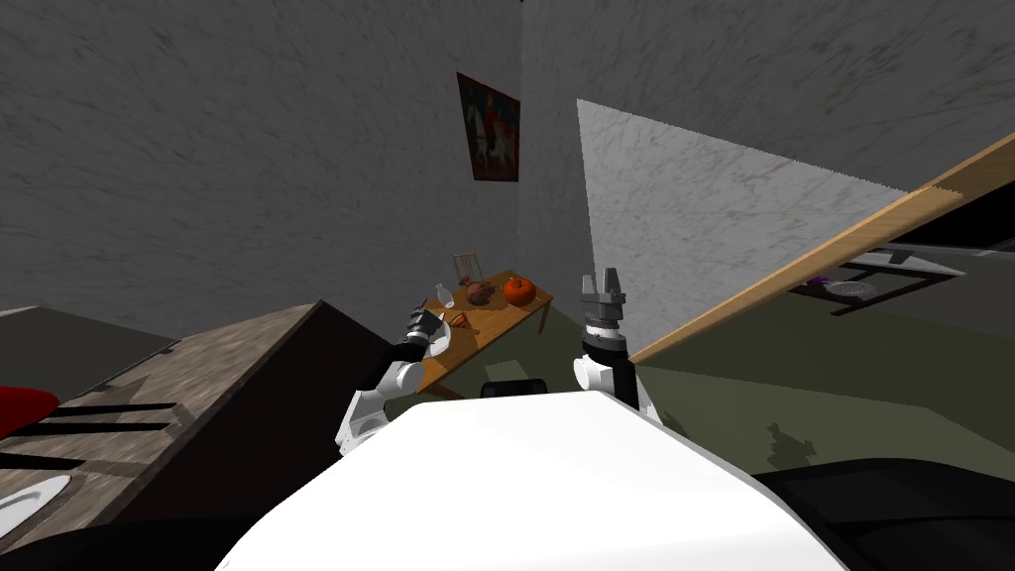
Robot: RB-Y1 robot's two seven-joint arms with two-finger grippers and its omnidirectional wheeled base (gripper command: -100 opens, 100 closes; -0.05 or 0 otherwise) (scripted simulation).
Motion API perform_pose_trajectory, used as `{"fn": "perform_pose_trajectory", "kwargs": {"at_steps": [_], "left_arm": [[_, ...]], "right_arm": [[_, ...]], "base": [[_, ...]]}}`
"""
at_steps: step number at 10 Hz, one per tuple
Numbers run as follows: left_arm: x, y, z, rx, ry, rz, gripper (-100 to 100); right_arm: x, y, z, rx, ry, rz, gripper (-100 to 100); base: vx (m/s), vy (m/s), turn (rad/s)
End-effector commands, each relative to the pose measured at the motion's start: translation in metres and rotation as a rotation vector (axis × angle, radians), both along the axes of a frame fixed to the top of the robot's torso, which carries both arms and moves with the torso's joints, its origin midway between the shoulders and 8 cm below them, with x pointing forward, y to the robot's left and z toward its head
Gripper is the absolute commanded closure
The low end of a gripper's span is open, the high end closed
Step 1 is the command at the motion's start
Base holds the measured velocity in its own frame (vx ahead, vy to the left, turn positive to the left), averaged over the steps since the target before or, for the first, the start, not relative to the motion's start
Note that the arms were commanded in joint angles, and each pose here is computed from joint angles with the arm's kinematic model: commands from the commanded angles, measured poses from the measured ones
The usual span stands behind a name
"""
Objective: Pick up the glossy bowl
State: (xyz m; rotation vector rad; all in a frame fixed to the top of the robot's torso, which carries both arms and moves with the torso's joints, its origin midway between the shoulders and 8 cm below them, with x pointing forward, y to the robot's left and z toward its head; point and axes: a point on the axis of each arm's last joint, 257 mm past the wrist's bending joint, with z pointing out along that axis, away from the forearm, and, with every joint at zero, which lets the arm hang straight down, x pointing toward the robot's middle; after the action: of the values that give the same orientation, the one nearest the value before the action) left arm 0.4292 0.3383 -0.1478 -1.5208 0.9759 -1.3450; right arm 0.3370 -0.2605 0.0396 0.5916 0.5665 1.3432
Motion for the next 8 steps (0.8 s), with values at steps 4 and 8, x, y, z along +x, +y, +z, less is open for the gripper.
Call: {"fn": "perform_pose_trajectory", "kwargs": {"at_steps": [4,8], "left_arm": [[-0.004,0.022,-0.041,-0.05,0.138,0.037,-100],[-0.013,0.04,-0.081,-0.084,0.267,0.074,-100]], "right_arm": [[0.0,0.0,0.0,0.0,0.0,0.0,0],[0.0,0.0,0.0,0.0,0.0,0.0,0]], "base": [[-0.003,0.001,-0.071],[0.0,0.002,-0.078]]}}
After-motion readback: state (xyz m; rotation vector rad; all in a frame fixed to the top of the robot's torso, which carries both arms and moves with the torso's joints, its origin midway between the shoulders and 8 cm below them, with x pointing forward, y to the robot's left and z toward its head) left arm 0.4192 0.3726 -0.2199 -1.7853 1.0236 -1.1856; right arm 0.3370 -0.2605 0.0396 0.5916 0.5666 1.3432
